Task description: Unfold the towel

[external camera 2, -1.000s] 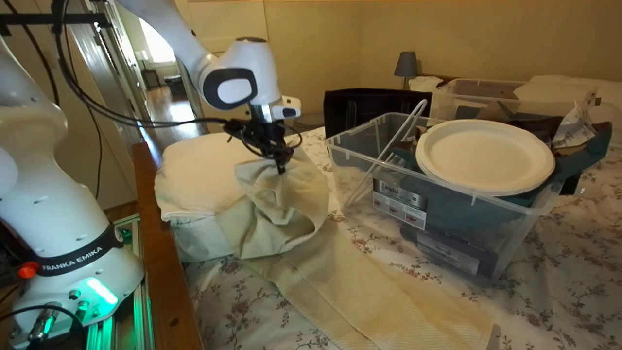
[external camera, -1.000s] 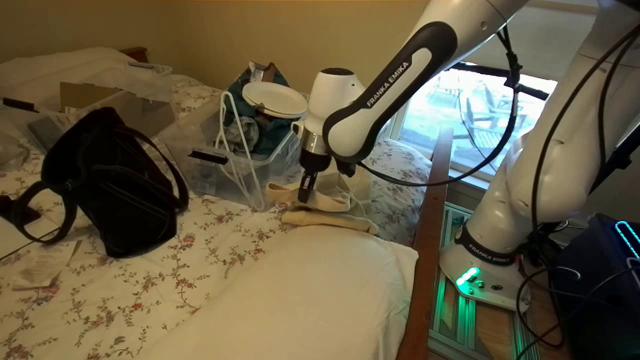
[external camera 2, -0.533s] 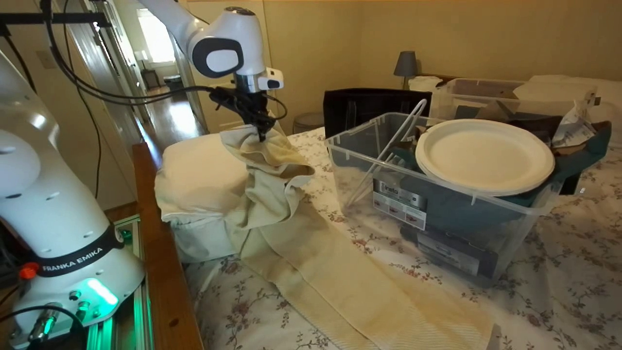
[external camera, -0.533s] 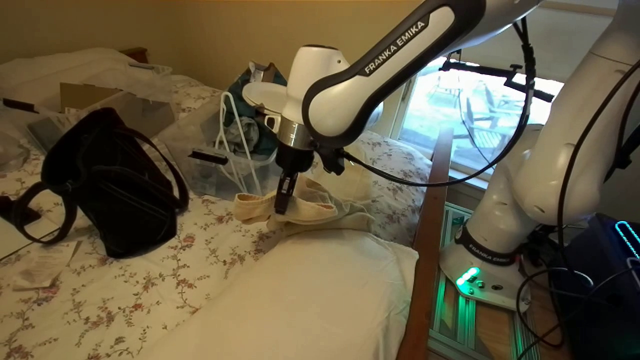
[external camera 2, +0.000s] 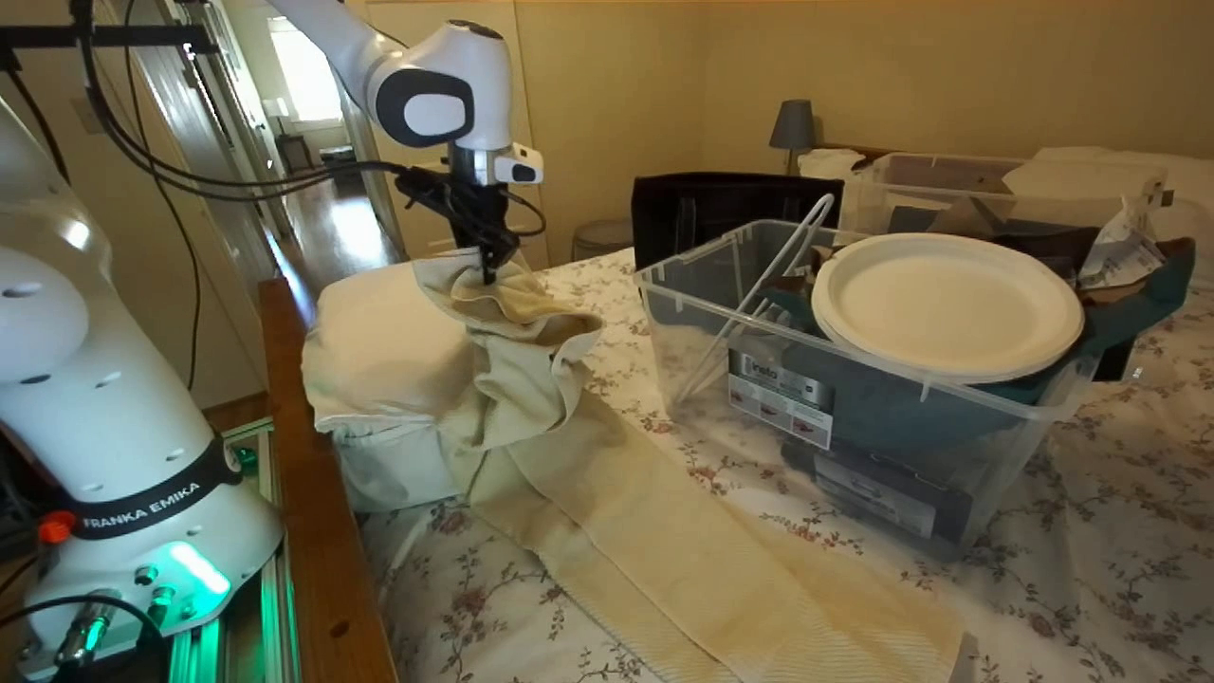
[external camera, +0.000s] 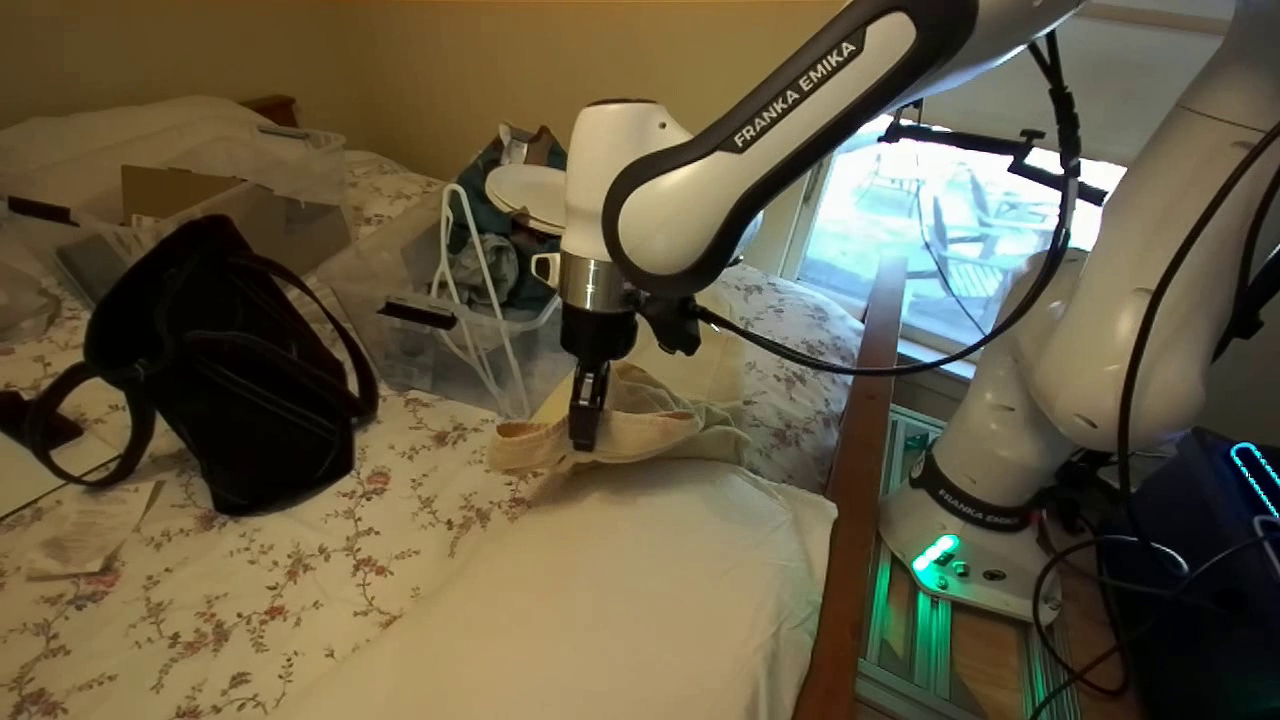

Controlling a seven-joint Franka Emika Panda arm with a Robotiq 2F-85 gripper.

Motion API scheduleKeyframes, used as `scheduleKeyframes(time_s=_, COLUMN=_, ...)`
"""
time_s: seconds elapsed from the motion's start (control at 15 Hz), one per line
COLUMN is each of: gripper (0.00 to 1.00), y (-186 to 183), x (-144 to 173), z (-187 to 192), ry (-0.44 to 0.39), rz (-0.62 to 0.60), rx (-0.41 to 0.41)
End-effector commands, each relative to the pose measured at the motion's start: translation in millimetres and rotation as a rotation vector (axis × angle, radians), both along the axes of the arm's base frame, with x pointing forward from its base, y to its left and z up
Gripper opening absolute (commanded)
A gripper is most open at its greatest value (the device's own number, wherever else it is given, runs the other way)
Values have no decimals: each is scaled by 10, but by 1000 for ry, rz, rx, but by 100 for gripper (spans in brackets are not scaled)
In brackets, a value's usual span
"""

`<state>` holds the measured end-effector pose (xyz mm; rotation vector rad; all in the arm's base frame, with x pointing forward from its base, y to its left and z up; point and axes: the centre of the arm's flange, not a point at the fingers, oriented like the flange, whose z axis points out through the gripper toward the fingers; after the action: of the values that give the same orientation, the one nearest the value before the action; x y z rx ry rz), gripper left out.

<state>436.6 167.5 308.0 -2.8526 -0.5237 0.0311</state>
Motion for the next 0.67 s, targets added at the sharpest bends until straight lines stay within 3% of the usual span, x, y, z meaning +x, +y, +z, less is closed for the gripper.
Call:
scheduleKeyframes(time_s=0.0, gripper=4, y=588, x=-241, z=544, ry=149, rz=60, rx=12)
scheduleKeyframes(time_s=0.2, gripper=4, y=1116, x=-311, z=972, ry=111, rz=191, rx=140)
scheduleKeyframes(time_s=0.6, gripper=4, y=1970, x=5, z=1467, ry=-140, rz=327, rx=325)
